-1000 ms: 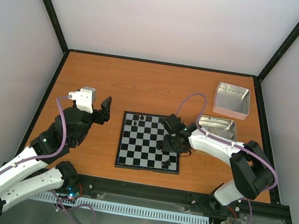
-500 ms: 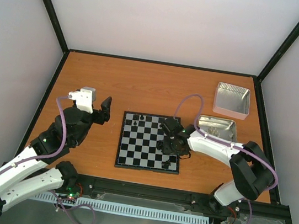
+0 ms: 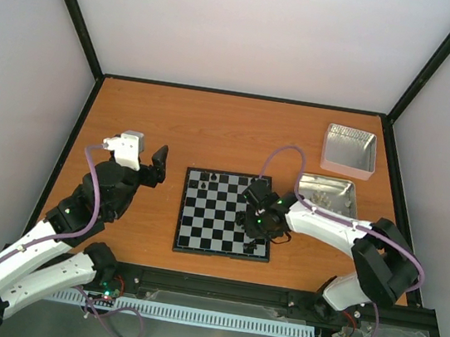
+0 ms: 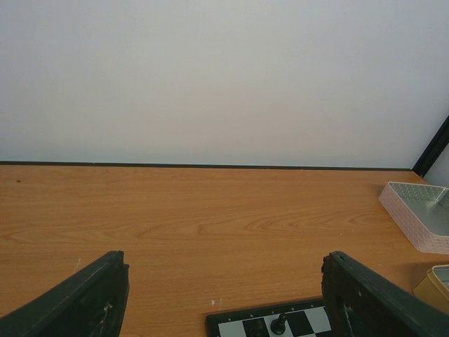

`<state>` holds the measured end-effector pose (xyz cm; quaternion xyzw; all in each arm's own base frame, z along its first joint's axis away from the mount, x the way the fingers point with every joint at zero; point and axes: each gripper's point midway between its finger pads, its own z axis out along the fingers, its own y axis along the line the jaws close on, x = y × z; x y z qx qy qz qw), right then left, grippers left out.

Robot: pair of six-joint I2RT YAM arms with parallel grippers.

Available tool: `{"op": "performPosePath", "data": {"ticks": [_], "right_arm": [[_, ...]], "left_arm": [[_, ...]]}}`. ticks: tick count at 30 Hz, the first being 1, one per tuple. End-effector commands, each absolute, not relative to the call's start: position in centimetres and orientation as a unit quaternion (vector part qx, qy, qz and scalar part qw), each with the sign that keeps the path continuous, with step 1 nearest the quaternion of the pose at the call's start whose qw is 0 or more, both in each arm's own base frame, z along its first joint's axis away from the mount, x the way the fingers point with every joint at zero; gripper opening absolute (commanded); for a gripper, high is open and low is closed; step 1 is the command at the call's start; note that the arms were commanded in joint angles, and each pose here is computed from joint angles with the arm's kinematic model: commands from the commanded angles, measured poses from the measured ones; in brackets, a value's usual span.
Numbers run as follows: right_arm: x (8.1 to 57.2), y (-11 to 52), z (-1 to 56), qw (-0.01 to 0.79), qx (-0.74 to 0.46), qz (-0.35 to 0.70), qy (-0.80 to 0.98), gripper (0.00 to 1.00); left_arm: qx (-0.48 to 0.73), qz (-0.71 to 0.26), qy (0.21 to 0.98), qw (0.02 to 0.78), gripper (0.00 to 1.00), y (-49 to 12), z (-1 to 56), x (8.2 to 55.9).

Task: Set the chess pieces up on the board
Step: Pick up the chess piece from the chessboard, then place the chess piece on the chessboard.

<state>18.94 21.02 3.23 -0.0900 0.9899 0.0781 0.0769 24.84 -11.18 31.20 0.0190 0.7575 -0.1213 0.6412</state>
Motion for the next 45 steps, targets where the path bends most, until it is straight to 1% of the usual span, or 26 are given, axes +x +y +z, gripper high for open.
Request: {"op": "performPosePath", "data": {"ticks": [1,5,8,11,15,18,21,27,32,35,39,42,45], "right_arm": [[17.1,20.1,2.2,0.046,-0.104,0.065,0.991,0.31],[16.7,20.0,2.2,0.041,-0.115,0.063,0.990,0.35],[16.4,19.6,2.0,0.036,-0.122,0.047,0.991,0.35],[16.3,18.9,1.7,0.033,-0.120,0.025,0.992,0.32],[16.6,18.5,1.8,0.042,-0.115,0.013,0.992,0.25],[16.7,18.6,2.0,0.045,-0.117,0.014,0.992,0.24],[16.7,18.5,1.8,0.048,-0.124,0.014,0.991,0.14],[17.5,19.0,2.1,0.070,-0.127,0.021,0.989,0.13],[18.9,19.8,3.6,0.119,-0.130,0.042,0.983,0.13],[20.0,20.4,4.9,0.156,-0.141,0.055,0.976,0.11],[21.7,22.8,8.7,0.240,-0.175,0.122,0.947,0.10],[22.2,25.5,12.6,0.312,-0.221,0.208,0.900,0.11],[21.9,27.2,16.1,0.372,-0.257,0.272,0.849,0.11]], "left_arm": [[0.011,-0.127,0.754,0.644,0.76,-11.1,31.4,24.9],[0.011,-0.127,0.755,0.644,0.76,-11.1,31.3,24.9],[0.012,-0.127,0.755,0.643,0.76,-11.1,31.3,24.9],[0.012,-0.127,0.755,0.643,0.76,-11.1,31.3,24.9],[0.011,-0.128,0.755,0.643,0.76,-11.1,31.3,24.9],[0.011,-0.128,0.755,0.643,0.77,-11.1,31.3,24.9],[0.012,-0.129,0.756,0.642,0.76,-11.2,31.2,24.9],[0.014,-0.131,0.757,0.640,0.76,-11.3,31.1,24.9],[0.018,-0.149,0.761,0.631,0.76,-12.0,30.8,24.9],[0.021,-0.177,0.767,0.616,0.76,-13.0,30.2,24.8],[0.055,-0.275,0.773,0.569,0.77,-17.0,29.6,24.0],[0.103,-0.372,0.769,0.510,0.81,-21.2,29.2,22.6],[0.140,-0.442,0.762,0.452,0.82,-24.5,29.1,21.4]]}}
